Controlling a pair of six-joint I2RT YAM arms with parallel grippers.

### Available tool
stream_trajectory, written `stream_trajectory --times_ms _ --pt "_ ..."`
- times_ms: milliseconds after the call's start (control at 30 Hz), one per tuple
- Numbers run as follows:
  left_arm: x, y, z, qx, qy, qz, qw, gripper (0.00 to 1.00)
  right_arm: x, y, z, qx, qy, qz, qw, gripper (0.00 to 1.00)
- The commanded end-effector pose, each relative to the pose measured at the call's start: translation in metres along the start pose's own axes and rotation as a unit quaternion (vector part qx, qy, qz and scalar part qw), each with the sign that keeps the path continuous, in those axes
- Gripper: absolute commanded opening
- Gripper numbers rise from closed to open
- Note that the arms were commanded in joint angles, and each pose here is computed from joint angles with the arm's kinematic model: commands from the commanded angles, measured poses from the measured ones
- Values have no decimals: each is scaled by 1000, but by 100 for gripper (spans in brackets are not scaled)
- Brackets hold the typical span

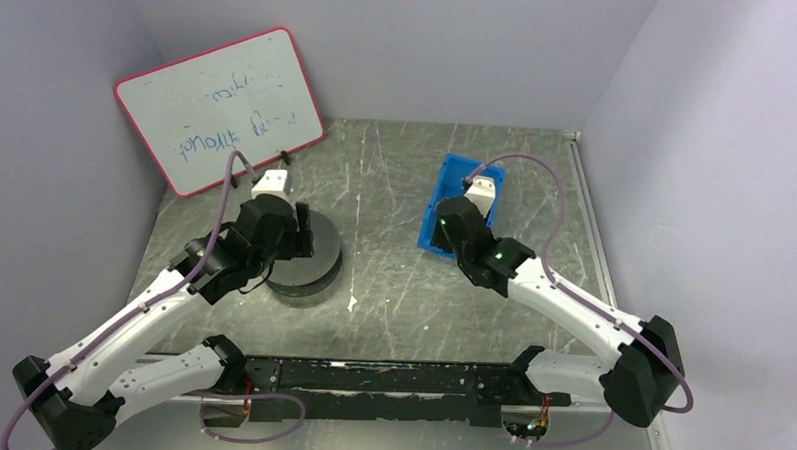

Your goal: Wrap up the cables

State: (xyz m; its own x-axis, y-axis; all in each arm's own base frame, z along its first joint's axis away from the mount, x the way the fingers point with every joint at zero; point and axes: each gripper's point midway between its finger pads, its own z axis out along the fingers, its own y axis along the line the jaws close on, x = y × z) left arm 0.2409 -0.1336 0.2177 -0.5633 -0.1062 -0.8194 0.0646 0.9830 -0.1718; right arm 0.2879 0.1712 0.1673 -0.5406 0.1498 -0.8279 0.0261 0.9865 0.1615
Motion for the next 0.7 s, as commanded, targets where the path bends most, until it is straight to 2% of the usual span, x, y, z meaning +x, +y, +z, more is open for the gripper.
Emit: stream_trajectory --times_ms 0,367,667 --pt "20 9 5 -17 23 -26 999 76 -20 -5 15 24 -34 44 998 53" --pt "22 8 9 1 28 -21 999 76 -4 -36 64 90 -30 85 992 48" --pt "20 7 7 12 24 -20 999 76 -4 -48 87 131 -46 75 987 42"
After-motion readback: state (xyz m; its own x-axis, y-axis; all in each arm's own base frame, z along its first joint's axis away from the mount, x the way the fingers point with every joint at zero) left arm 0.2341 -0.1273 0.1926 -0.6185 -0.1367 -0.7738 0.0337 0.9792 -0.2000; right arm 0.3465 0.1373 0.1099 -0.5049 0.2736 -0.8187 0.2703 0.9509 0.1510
